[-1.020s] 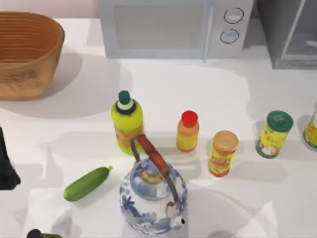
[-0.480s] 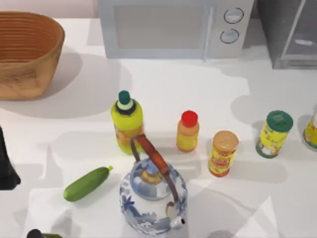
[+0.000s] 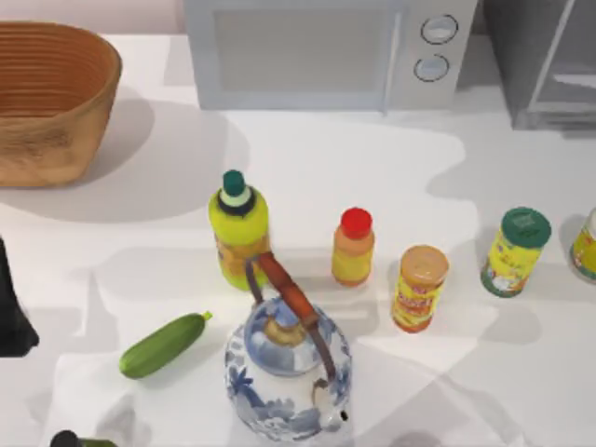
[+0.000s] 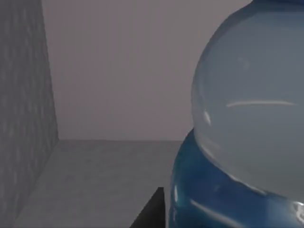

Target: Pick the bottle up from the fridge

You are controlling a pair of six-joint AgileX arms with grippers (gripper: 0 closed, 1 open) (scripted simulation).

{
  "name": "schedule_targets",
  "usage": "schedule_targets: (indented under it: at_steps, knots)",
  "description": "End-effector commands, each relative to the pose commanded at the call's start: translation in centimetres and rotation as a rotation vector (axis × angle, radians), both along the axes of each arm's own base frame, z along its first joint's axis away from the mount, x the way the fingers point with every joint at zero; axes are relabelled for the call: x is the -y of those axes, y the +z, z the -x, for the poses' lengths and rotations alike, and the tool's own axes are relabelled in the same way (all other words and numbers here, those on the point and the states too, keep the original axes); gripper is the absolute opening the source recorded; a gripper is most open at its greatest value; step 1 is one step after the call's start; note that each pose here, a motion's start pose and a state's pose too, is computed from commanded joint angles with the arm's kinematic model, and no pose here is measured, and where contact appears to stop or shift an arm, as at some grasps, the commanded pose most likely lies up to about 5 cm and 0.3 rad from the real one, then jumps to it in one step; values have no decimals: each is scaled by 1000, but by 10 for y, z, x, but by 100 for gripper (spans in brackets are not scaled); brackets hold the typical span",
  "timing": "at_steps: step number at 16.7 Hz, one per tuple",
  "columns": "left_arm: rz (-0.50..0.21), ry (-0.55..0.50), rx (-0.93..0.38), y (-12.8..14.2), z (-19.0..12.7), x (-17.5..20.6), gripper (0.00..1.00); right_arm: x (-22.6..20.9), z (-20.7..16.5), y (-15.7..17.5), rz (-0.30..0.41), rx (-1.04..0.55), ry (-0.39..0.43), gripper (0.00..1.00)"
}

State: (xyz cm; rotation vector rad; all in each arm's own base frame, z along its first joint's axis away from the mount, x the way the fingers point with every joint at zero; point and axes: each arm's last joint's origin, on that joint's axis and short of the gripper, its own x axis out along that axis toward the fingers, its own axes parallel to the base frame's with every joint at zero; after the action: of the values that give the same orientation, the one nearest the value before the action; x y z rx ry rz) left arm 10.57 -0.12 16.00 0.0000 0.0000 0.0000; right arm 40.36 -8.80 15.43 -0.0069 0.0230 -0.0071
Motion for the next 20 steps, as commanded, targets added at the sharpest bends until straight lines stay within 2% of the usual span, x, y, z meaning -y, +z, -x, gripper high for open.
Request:
schedule_targets:
  at_steps: [4,9,11,16,20]
  knots:
    - [0,0,0,0,0,0,100,0,30,2,2,12,-6,0]
    - [0,0,0,0,0,0,100,-2,30,1,-1,9,-1,0]
    - [0,0,0,0,0,0,100,-4,31,10,-2,17,0,0]
    - [0,0,0,0,0,0,100,-21,54,77,-6,78,-2,0]
    - [0,0,0,0,0,0,100,-46,120,133,-16,114,-8,0]
